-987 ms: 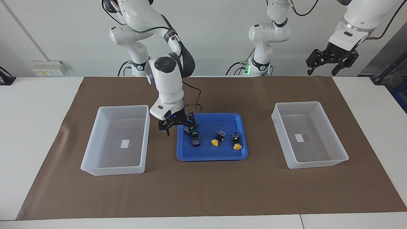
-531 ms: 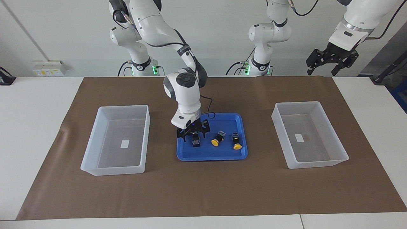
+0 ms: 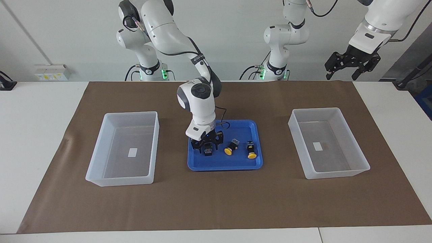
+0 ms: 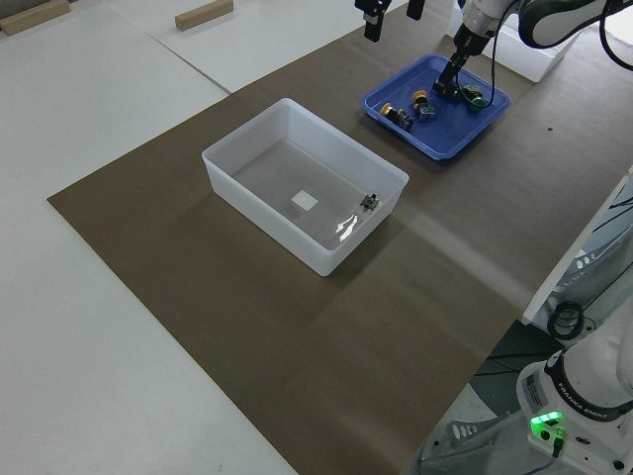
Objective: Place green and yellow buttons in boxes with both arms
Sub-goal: 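Grasp the green-topped button with the right gripper and lift it, then place the green button in the right box while the left gripper reaches the tray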
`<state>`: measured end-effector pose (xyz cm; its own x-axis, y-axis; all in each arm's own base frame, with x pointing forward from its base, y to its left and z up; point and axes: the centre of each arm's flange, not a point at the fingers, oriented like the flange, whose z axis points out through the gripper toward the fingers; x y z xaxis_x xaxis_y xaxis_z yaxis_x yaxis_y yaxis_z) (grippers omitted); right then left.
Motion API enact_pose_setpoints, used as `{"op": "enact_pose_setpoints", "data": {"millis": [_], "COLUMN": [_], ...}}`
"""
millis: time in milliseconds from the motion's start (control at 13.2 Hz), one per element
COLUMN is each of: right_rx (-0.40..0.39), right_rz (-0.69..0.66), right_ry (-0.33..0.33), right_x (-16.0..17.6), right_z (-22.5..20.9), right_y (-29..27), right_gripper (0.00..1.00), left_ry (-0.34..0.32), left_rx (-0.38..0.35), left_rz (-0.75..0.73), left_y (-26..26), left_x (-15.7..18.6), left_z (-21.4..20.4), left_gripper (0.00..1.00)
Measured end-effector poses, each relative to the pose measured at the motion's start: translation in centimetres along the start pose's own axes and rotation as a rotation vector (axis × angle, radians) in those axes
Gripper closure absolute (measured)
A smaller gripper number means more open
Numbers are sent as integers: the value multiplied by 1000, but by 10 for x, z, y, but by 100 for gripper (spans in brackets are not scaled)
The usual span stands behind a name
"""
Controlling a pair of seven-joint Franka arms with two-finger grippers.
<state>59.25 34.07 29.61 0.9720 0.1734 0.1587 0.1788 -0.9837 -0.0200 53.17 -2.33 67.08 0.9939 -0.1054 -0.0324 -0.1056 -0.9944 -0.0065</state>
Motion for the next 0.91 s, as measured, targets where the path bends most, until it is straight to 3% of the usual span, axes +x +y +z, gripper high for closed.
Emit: {"op": "enact_pose_setpoints", "data": {"millis": [76,379,607,759,911], "right_rx": [-2,12,33,20,-2], "right_rz": [2,42,122,186,203], "right_ry": [-2,27,63,56,39], "right_x": [0,14,31,33,31], "right_z": [1,-22,-116,-179,-201], "right_y": [2,3,21,77,141], "right_gripper": [56,59,59,59,59], "left_ry": [0,0,0,0,0], "left_rx": [0,0,0,0,0], "left_rz": [0,0,0,0,0], "left_y": [0,0,0,0,0], "left_x": [0,0,0,0,0], "left_z": [0,0,0,0,0], "left_gripper": [0,0,0,0,0]}}
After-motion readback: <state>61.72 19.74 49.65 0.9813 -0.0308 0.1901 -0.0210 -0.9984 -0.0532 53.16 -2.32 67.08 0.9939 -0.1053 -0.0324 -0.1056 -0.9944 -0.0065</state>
